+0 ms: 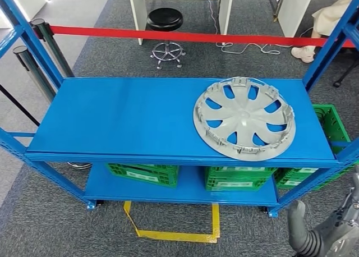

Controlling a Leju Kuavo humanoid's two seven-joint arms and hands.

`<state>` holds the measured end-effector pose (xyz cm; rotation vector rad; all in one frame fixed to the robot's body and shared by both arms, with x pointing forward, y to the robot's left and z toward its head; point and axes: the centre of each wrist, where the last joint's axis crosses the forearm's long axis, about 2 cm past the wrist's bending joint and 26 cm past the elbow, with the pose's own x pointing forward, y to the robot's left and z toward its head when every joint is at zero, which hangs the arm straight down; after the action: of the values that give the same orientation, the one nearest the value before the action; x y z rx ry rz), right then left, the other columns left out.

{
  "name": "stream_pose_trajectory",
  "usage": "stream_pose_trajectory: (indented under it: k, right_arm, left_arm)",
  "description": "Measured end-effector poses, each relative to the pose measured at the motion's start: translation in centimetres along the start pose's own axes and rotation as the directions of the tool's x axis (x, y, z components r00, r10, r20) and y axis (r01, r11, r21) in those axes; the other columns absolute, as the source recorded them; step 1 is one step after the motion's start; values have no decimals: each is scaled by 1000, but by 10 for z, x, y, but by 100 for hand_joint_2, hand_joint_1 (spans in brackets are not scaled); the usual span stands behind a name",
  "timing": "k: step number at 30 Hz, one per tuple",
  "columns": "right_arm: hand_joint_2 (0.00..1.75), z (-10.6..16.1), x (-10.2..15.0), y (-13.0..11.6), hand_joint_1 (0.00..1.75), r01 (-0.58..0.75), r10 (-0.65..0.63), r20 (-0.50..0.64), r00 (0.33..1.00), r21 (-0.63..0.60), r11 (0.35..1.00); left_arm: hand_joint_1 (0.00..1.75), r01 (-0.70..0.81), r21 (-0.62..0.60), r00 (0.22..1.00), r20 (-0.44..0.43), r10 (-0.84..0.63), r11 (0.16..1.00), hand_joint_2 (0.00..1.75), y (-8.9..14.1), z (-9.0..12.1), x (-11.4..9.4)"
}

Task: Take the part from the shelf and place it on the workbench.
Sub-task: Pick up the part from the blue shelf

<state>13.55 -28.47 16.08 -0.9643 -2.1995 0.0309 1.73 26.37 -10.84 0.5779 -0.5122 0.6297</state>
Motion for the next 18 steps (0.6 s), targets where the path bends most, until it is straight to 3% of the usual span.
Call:
stream_pose_trajectory:
  k: [18]
  right_arm:
    - [0, -1, 1, 0, 0, 4, -4, 8, 1000, -6, 1000]
  left_arm:
    - [0, 31, -15, 1000, 2, -31, 999, 0, -1, 0, 1]
